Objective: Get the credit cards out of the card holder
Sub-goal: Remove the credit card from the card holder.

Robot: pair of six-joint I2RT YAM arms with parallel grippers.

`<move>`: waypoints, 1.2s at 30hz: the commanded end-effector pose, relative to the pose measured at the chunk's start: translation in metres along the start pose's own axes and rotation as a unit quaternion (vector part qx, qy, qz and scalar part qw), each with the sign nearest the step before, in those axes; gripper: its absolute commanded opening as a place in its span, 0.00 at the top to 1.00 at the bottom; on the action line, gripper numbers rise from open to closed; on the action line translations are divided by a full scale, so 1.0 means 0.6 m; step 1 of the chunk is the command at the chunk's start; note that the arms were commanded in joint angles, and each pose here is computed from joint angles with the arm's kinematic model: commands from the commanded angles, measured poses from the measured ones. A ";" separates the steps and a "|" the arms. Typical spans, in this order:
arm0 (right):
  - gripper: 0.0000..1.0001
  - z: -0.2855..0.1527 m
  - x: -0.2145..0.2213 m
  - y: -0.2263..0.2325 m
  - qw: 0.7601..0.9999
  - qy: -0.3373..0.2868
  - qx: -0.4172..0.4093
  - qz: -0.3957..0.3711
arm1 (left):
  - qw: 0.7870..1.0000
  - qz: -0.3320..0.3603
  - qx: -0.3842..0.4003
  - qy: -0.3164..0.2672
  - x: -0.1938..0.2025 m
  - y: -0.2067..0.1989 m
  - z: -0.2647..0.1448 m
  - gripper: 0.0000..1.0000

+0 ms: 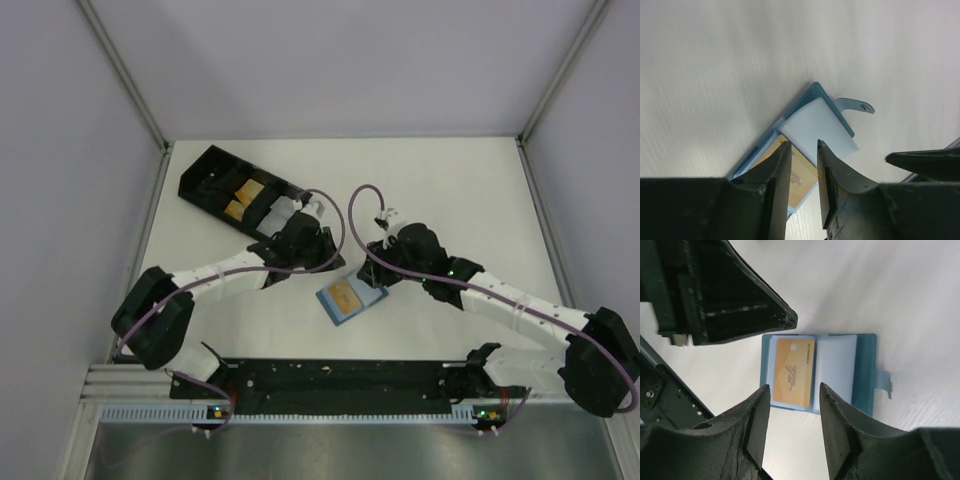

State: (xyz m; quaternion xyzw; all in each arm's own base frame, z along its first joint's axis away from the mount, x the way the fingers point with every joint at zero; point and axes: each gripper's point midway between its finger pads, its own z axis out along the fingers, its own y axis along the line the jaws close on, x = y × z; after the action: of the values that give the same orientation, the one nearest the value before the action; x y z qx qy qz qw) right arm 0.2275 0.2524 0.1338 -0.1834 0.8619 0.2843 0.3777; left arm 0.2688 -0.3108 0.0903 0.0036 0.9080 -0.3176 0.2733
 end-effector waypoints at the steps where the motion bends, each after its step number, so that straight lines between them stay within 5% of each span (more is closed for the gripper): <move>1: 0.58 0.024 -0.014 0.048 0.995 0.007 -0.097 0.023 | 1.000 0.015 0.010 -0.025 -0.009 0.005 -0.040 0.68; 14: 0.67 0.112 0.059 -0.011 0.990 0.066 -0.070 0.107 | 0.999 -0.019 -0.005 0.041 0.086 0.067 -0.020 0.74; 24: 0.71 0.129 0.115 -0.009 0.979 0.108 -0.097 0.142 | 0.995 -0.039 -0.043 0.076 0.128 0.109 -0.002 0.88; 36: 0.93 0.115 0.108 0.001 0.963 0.087 -0.166 0.192 | 0.992 -0.054 -0.070 0.087 0.147 0.134 0.002 0.96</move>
State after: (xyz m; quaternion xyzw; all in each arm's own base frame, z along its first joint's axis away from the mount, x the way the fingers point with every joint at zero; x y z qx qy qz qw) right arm 0.2196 0.2795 0.0279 -0.0963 0.8835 0.4143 0.1961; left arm 0.2204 -0.2748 0.0230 -0.0309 0.9326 -0.2994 0.1990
